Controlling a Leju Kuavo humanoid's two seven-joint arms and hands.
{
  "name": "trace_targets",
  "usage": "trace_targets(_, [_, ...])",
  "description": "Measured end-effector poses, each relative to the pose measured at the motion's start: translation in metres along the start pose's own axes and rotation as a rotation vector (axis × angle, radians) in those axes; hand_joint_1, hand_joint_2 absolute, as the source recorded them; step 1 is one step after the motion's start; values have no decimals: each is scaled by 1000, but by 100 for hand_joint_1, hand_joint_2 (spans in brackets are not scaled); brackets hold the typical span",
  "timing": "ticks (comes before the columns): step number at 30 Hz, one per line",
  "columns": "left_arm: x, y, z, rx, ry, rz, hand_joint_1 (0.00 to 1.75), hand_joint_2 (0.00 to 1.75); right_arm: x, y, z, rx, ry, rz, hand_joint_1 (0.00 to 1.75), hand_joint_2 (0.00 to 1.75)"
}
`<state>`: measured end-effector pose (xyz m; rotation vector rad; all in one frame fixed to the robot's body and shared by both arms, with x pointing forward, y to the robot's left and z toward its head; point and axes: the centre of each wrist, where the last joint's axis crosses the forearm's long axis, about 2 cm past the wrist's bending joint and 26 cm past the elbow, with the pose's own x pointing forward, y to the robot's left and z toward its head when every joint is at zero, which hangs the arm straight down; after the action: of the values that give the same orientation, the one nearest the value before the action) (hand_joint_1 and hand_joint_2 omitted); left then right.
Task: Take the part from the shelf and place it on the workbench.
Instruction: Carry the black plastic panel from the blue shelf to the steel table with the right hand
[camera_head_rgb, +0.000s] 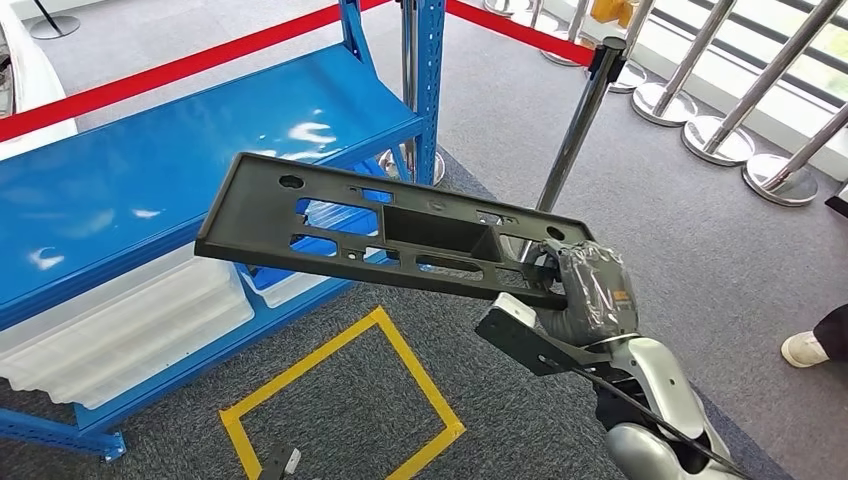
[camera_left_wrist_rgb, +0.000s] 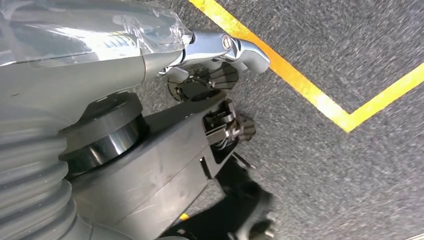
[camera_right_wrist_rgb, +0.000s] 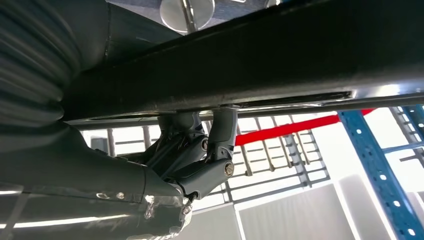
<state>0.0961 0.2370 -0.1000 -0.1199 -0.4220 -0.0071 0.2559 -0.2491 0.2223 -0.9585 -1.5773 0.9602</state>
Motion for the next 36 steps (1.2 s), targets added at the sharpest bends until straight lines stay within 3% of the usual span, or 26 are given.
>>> trace_targets(36, [0,3,0,-4,-3,-5,0,175,1,-1,0,-16,-29,-86,175,175])
